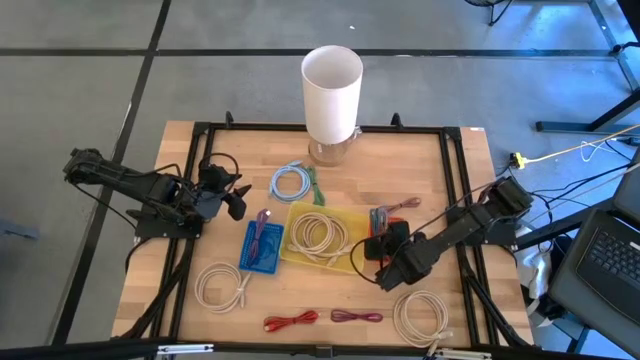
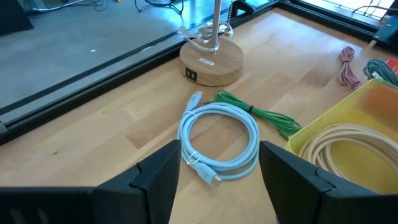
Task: Pick & Place USB Port
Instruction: Put the white and black charger cable into the orange bin, then put the orange charger cable into the blue bin
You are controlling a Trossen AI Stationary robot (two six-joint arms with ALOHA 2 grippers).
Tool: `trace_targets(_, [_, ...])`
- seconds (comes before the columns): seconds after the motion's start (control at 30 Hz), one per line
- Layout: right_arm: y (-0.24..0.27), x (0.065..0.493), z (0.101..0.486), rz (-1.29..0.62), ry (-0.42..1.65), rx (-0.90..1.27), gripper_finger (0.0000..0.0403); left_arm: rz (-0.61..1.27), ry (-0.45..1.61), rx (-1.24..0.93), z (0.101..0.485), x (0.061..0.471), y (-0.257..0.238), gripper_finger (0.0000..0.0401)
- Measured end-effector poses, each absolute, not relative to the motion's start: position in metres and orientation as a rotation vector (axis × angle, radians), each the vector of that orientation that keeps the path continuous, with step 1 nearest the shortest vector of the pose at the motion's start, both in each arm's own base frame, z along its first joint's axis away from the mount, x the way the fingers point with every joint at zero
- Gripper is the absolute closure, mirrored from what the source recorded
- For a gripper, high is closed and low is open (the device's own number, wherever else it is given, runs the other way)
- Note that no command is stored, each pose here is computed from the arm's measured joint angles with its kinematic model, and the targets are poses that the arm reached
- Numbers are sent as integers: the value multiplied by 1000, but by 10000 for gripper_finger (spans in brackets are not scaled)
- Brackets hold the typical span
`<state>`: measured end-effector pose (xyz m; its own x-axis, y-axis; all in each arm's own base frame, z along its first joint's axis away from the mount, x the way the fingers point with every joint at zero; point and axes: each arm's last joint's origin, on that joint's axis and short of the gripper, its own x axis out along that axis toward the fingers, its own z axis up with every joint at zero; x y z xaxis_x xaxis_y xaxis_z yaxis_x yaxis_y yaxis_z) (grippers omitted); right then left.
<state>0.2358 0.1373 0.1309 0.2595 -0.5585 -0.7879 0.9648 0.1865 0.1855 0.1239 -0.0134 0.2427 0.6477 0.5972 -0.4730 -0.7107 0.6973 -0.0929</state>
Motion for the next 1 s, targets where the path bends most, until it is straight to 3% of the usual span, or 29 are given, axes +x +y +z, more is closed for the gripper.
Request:
trace_targets(0.27, [136,234,127,-1173,650,769,370,755,431,-283,243,124,-13,191])
trace_targets(0.5, [136,234,129,-1170,654,782,250,755,430,-285,243,124,-13,191])
trace_targets(0.67, [138,237,145,-1178,639,742,203,754,431,-286,243,124,-13,191])
trace_targets(1.0, [155,242,218,-1162,596,493,205,752,432,-288,243,124,-13,191])
